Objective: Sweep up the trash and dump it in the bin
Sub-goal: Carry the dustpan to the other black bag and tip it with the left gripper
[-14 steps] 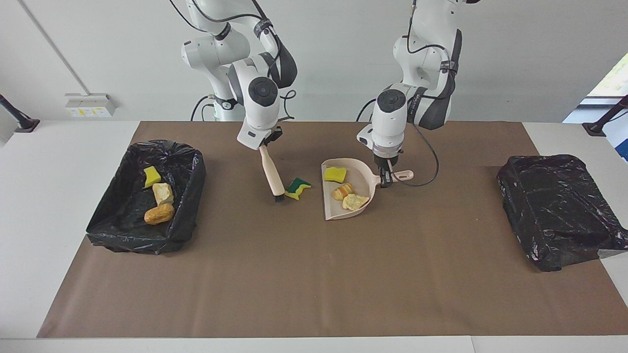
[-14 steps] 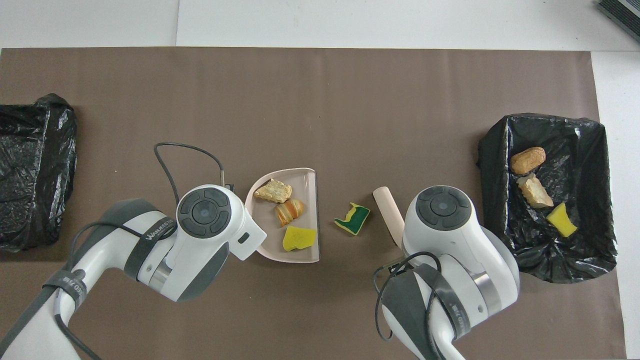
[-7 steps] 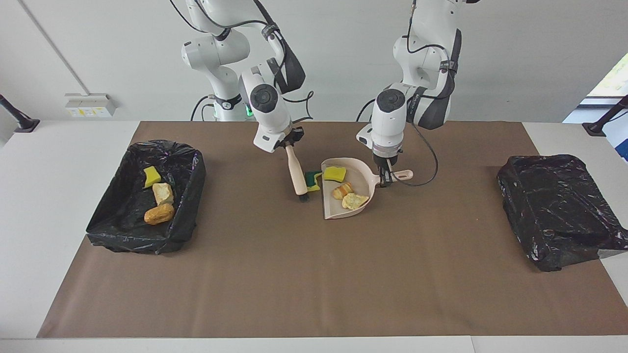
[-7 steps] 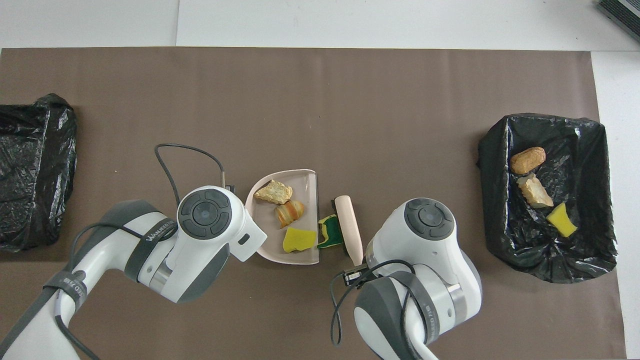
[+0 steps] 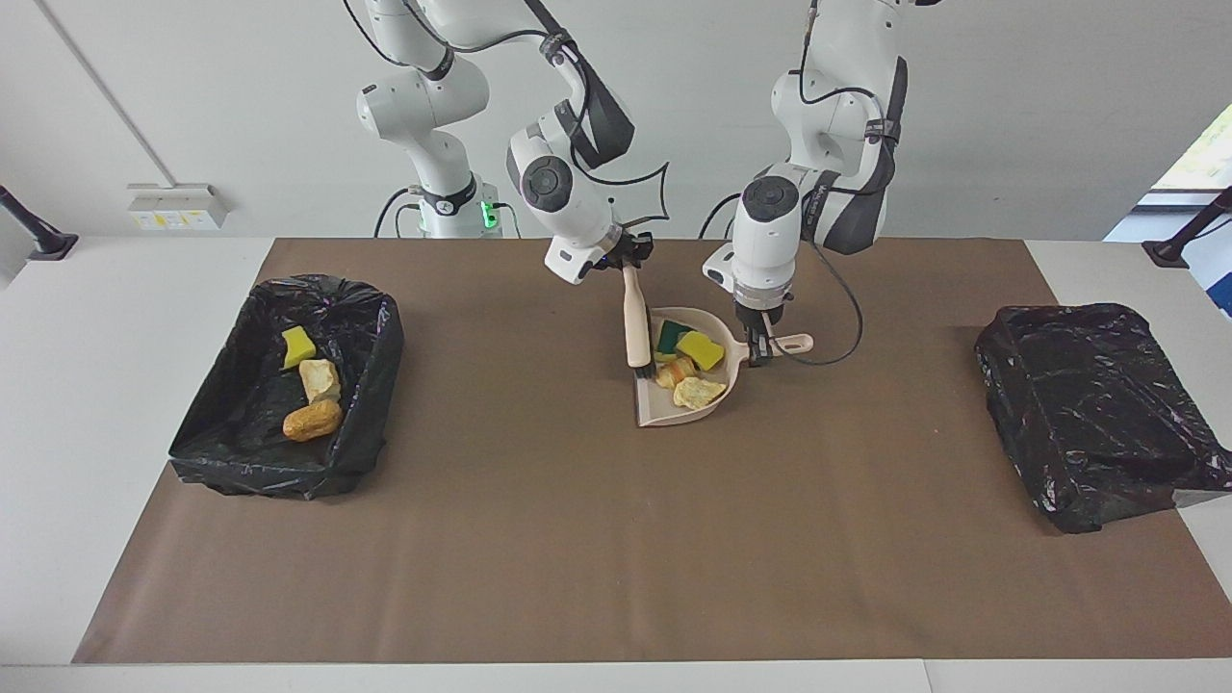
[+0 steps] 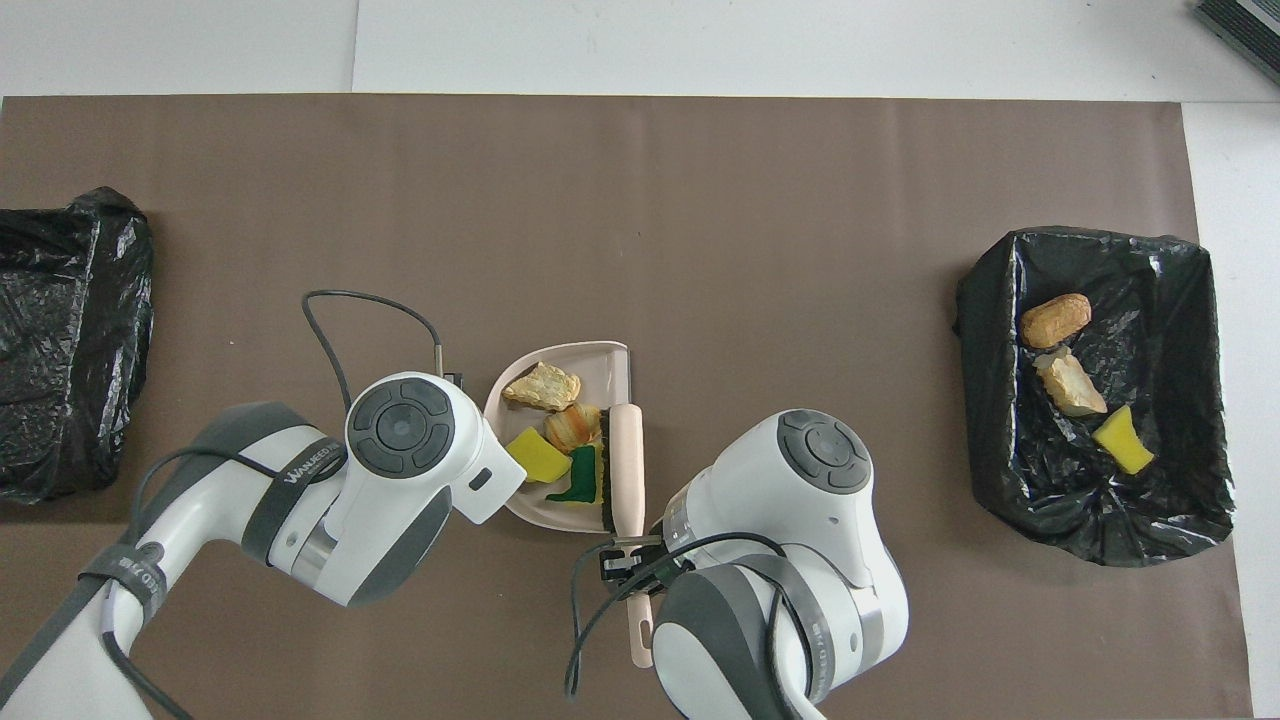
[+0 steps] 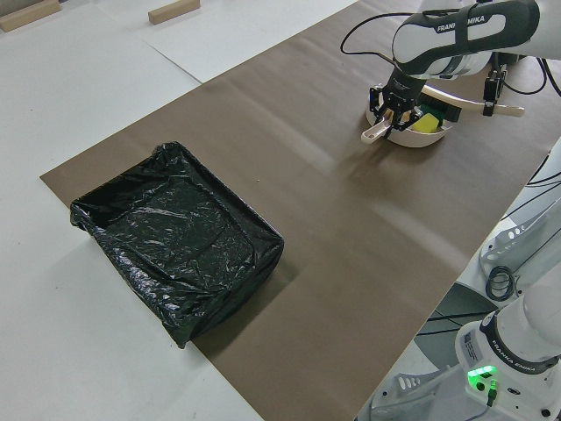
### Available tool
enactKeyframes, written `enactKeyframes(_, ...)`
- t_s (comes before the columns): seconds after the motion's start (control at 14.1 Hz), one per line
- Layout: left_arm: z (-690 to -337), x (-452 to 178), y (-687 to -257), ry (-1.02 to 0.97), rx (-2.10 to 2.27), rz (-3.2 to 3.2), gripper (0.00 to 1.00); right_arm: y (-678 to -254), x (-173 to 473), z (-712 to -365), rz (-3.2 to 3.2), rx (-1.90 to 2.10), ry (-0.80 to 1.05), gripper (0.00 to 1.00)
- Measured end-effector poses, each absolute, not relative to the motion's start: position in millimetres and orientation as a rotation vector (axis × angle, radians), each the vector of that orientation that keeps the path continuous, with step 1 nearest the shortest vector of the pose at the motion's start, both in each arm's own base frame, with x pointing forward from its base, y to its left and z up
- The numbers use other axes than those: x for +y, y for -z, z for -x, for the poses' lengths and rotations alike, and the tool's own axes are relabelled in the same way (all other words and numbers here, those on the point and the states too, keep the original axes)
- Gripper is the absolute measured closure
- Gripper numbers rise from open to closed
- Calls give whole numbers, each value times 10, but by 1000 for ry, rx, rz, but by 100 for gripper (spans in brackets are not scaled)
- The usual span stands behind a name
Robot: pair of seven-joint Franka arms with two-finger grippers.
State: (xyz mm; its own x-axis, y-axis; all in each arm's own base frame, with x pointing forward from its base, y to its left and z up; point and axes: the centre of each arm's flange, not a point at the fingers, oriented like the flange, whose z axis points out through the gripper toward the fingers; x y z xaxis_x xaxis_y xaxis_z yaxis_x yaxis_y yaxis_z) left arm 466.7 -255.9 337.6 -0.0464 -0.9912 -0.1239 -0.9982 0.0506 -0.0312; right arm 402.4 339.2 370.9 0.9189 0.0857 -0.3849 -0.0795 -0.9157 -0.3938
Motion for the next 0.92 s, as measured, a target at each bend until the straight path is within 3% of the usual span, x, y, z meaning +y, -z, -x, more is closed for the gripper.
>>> enactKeyframes(0.57,-4837,-2260,-3391,-94,2283,1996,67,-4226,3443,-4145,2866,-105,-535,74)
enactKeyframes(0.92,-5310,-1495,-3786,-50,2224,2035,67,-4754,3383,-3984,2990,-7,-581,74)
